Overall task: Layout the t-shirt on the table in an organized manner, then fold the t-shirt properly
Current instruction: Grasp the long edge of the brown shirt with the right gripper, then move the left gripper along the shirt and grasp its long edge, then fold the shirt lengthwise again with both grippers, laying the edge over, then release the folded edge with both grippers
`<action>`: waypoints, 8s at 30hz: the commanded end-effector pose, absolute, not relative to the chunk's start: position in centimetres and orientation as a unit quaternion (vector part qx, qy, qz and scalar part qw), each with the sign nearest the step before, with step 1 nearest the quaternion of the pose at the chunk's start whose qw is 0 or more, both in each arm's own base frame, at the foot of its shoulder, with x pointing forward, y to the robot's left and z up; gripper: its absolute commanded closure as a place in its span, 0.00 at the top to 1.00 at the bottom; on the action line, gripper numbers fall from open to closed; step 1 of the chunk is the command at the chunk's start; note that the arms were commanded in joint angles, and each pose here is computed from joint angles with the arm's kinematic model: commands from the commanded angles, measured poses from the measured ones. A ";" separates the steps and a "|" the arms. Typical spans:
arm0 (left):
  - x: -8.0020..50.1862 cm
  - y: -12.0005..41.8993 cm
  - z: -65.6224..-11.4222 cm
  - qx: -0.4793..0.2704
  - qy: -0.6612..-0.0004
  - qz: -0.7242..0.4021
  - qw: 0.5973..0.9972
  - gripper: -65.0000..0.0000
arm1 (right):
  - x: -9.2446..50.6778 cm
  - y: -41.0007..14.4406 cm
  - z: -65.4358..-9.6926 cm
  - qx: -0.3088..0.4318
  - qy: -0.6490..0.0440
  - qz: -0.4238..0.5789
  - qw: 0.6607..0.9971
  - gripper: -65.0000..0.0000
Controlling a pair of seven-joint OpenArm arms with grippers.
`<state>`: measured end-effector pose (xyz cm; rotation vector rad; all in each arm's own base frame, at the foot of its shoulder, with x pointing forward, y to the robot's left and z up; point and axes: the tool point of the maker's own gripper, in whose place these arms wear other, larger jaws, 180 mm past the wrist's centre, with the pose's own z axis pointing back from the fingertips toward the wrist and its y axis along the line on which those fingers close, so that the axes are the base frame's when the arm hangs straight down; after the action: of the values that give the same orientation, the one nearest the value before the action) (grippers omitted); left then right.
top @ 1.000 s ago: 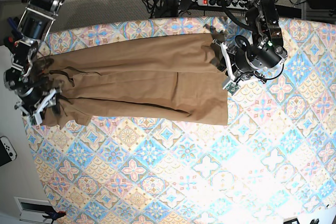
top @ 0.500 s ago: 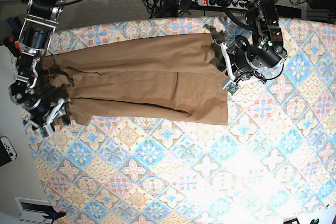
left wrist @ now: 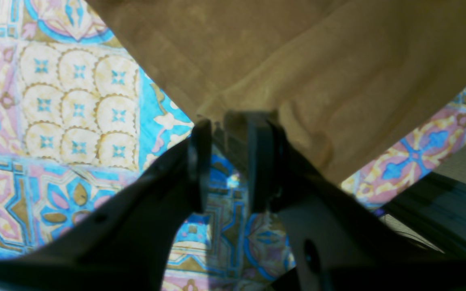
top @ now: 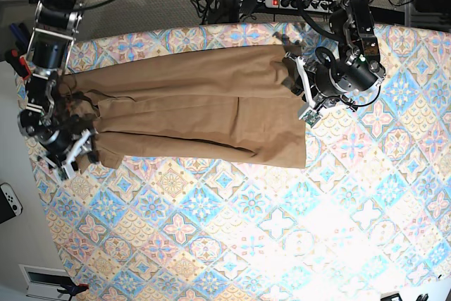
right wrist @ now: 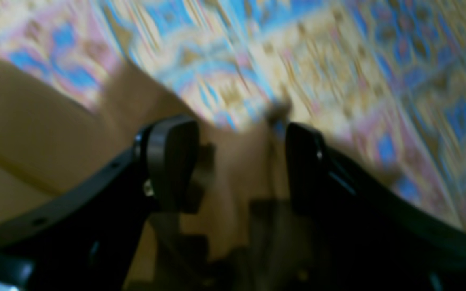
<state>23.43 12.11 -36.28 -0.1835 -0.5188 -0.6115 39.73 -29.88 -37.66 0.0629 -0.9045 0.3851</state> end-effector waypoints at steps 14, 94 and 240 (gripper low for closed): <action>24.1 12.0 -35.4 -0.089 -0.271 -0.298 0.911 0.24 | 40.7 -30.7 -35.9 0.025 -0.459 0.182 0.869 0.46; 37.4 12.3 -41.0 -0.225 -0.291 -0.167 0.915 0.00 | 40.9 -34.1 -32.8 -0.103 -0.445 0.227 0.860 0.00; 19.9 14.3 -34.8 -0.277 -0.392 -0.062 0.875 0.45 | 24.8 -37.2 -36.9 -0.155 -0.411 0.047 0.897 0.48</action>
<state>19.23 14.35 -36.05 -0.5640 -0.7660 -0.1232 23.96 -36.53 -38.40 -0.2968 -0.8029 0.0895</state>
